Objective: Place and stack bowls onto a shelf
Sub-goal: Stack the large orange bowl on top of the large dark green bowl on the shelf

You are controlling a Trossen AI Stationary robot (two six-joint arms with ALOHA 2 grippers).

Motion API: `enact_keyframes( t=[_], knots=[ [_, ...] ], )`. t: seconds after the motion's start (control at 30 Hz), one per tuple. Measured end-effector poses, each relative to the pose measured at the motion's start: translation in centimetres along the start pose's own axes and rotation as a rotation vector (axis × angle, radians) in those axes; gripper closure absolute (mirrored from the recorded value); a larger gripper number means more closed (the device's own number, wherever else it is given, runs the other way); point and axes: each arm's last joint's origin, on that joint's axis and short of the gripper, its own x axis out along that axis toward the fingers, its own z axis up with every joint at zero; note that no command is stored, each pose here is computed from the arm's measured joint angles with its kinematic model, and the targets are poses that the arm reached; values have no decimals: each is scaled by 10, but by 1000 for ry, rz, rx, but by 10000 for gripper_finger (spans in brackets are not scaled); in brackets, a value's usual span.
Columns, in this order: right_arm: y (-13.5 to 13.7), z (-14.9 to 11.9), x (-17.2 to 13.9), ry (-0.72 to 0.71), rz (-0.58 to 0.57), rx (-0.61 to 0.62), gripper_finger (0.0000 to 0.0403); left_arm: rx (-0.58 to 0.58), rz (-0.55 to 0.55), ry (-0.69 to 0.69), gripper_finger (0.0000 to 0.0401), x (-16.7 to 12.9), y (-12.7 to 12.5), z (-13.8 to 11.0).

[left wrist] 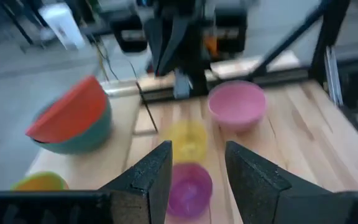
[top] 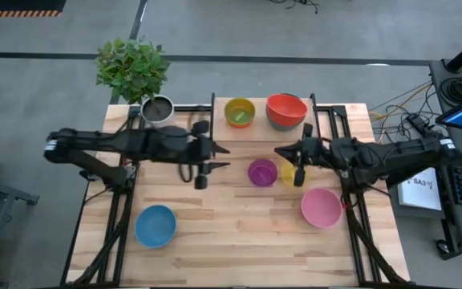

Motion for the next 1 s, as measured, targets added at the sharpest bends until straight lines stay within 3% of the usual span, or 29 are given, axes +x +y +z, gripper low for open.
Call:
enact_keyframes(
  t=[0.17, 0.4, 0.63, 1.0],
  knots=[
    [-25, 15, 17, -3, -34, -24, 394, -39, 78, -181, 269, -27, 2, -23],
    [-61, 43, 39, 44, -120, -75, 394, -48, 108, -362, 269, -52, 4, -46],
    [-90, 56, 58, 145, -223, -69, 394, -42, 113, -382, 269, -61, 4, -58],
    [-108, 24, 73, 283, -282, 13, 394, -39, 106, -344, 269, -54, 2, -65]
  ],
)
